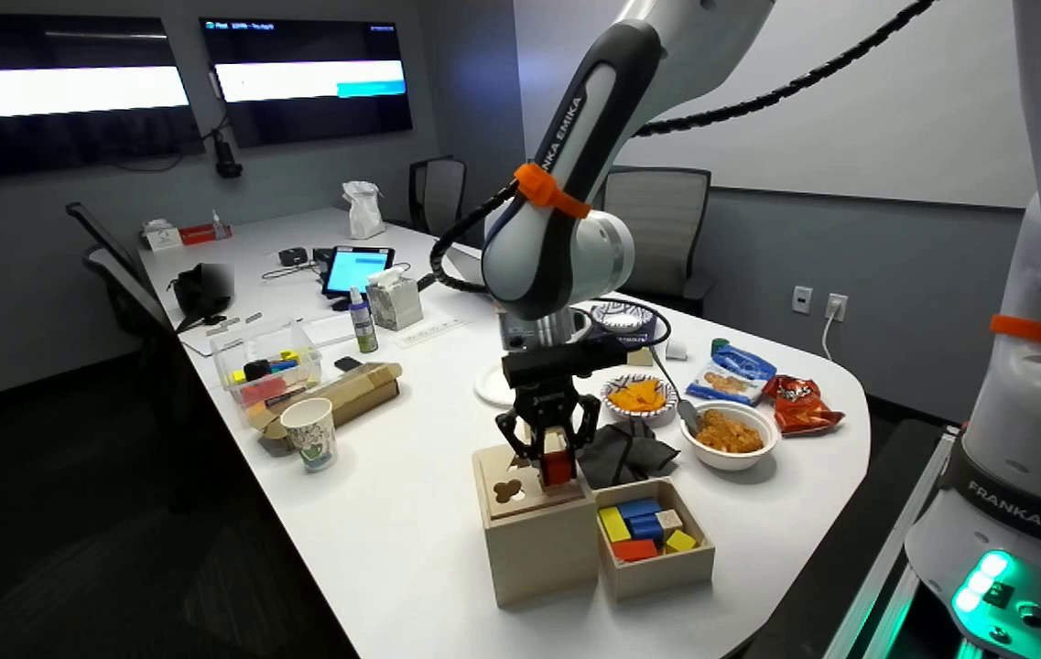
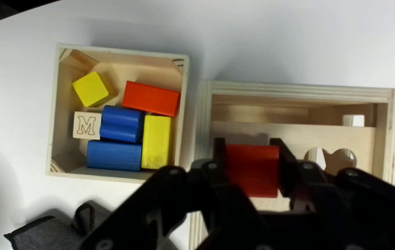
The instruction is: Close the shape sorter, pick up an orange cube from the brown box and put it inside the shape sorter using the square shaped opening
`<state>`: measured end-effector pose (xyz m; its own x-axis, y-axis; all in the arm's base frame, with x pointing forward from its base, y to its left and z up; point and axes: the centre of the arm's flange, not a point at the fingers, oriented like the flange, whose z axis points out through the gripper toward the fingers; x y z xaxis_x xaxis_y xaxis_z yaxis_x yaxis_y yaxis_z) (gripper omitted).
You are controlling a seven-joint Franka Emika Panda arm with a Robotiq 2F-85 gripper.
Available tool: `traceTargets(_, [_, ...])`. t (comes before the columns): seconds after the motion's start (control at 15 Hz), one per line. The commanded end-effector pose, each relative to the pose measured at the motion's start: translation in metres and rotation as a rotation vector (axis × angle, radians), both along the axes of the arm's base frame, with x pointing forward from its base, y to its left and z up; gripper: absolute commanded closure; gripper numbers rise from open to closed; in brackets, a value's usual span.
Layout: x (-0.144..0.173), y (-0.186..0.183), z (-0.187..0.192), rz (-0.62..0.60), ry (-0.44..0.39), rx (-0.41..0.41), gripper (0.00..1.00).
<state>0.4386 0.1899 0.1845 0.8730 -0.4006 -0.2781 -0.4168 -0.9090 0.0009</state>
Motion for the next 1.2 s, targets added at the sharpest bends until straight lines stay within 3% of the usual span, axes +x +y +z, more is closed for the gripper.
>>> traceTargets(0.0, [-0.004,0.008,0.008,-0.005,-0.014,-0.029,0.9])
traceTargets(1.13, [0.009,0.009,-0.009,0.0,0.004,-0.035,0.9])
